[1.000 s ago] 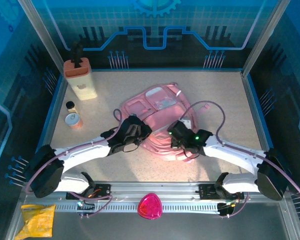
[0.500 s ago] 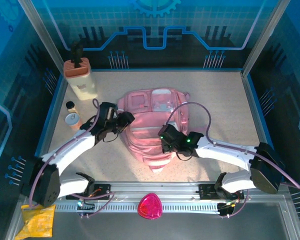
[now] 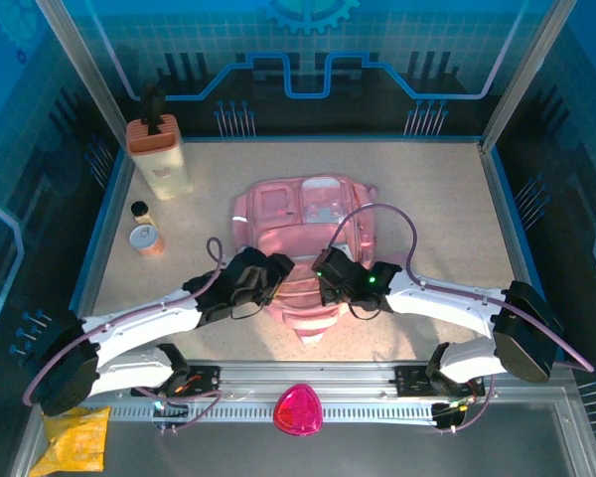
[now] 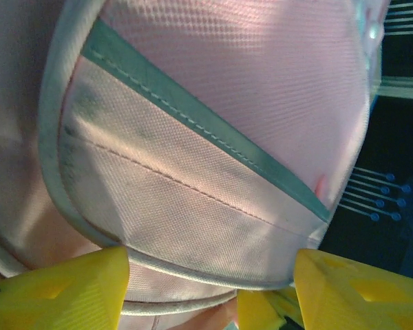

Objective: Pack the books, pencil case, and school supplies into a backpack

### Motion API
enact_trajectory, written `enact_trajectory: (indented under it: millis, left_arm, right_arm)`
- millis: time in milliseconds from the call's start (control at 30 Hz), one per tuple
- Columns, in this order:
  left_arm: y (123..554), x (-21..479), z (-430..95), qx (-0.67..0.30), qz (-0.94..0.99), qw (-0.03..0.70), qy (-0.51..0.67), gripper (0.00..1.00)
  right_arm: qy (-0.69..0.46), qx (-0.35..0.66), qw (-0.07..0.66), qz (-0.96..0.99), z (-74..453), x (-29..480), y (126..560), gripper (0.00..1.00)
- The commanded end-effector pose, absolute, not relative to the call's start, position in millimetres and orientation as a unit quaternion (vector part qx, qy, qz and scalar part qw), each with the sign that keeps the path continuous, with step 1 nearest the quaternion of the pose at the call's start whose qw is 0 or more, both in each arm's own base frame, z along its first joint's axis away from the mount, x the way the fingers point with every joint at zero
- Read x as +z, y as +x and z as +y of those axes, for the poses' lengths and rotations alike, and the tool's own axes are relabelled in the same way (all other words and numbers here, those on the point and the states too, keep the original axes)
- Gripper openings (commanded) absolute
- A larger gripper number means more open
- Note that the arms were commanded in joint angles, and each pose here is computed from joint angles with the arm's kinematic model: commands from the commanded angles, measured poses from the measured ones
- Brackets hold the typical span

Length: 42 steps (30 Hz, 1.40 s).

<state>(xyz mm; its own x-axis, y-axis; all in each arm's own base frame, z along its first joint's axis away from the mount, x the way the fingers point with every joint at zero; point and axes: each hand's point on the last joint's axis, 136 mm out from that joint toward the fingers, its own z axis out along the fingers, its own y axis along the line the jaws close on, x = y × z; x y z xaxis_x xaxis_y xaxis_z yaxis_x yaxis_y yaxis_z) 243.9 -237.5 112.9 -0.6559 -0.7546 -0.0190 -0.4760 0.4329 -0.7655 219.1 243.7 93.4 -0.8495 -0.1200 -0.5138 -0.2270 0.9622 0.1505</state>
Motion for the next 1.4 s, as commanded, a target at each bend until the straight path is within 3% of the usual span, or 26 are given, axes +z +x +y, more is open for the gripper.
enact_trajectory:
  millis: [0, 100, 200, 467, 633, 800, 1100, 1367]
  left_arm:
    - [261.4, 123.7, -238.2, -0.386, 0.789, 0.208, -0.430, 0.62]
    - [262.1, 115.3, -230.2, -0.374, 0.782, 0.214, -0.451, 0.57]
    - [246.0, 111.6, -228.2, -0.355, 0.789, 0.198, -0.460, 0.68]
    - [224.8, 100.5, -198.0, -0.313, 0.777, 0.228, -0.497, 0.84]
    - [243.6, 104.8, -206.5, -0.325, 0.771, 0.252, -0.486, 0.82]
    - [258.1, 101.3, -205.4, -0.308, 0.779, 0.257, -0.481, 0.61]
    - [275.3, 75.9, -173.4, -0.239, 0.806, 0.268, -0.471, 0.00]
    - [293.0, 82.4, -154.7, -0.228, 0.851, 0.252, -0.401, 0.00]
  right_arm:
    - [-0.090, 0.113, 0.263, 0.954, 251.0, 96.9, 219.5, 0.00]
    - [-0.086, 0.107, 0.267, 0.954, 248.4, 96.9, 220.7, 0.00]
    - [-0.083, 0.108, 0.273, 0.952, 246.5, 101.2, 223.8, 0.00]
    - [-0.085, 0.120, 0.270, 0.952, 254.6, 102.3, 226.0, 0.00]
    - [-0.084, 0.124, 0.269, 0.951, 257.7, 100.7, 226.0, 0.00]
    - [-0.090, 0.105, 0.274, 0.952, 250.5, 100.3, 227.0, 0.00]
    - [-0.091, 0.073, 0.275, 0.954, 218.4, 103.6, 238.1, 0.00]
    - [-0.047, 0.045, 0.281, 0.958, 175.1, 109.3, 284.7, 0.00]
